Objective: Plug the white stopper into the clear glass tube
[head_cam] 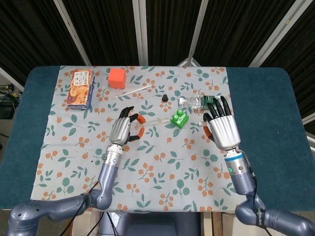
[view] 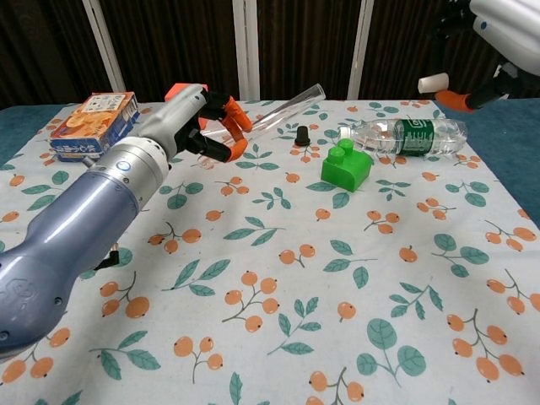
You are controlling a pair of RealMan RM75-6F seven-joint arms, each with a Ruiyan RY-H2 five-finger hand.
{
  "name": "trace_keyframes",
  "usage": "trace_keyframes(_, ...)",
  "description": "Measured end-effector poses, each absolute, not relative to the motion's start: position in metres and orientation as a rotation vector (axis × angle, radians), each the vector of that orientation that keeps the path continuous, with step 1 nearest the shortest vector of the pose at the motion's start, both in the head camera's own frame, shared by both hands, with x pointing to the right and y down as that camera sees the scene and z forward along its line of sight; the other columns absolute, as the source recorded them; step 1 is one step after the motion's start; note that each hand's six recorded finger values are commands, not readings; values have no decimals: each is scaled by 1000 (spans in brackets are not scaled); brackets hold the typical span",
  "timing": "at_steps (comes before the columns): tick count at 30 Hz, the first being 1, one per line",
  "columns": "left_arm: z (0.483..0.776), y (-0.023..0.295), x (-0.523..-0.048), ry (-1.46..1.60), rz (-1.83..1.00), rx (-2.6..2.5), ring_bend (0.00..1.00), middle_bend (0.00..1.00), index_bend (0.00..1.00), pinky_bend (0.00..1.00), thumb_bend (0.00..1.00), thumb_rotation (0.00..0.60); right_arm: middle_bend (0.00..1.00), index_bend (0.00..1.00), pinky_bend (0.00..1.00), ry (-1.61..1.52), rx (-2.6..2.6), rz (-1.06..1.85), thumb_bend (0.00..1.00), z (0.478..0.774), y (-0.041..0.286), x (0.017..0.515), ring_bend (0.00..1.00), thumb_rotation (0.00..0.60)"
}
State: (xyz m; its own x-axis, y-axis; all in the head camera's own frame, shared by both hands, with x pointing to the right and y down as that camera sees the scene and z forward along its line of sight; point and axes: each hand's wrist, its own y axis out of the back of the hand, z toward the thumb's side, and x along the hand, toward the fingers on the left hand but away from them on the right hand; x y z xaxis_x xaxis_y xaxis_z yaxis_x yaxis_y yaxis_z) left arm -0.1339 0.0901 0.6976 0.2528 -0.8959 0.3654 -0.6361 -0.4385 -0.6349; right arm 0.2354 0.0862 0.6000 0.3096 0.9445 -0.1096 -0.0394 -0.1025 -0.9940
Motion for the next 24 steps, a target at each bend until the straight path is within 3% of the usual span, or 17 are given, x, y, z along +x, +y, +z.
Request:
trace_keyframes(8,696,94,-124,1363,-1010,-2185,91,566,534,0,820,600,262,631,90,-787,-1328,956,394,605,78,199,142,600)
trace_keyframes(24,703,98,-113,1387,-1041,-2207,91,566,533,0,820,600,262,630,91,-770,-1326,937,394,615,84,184,141,600)
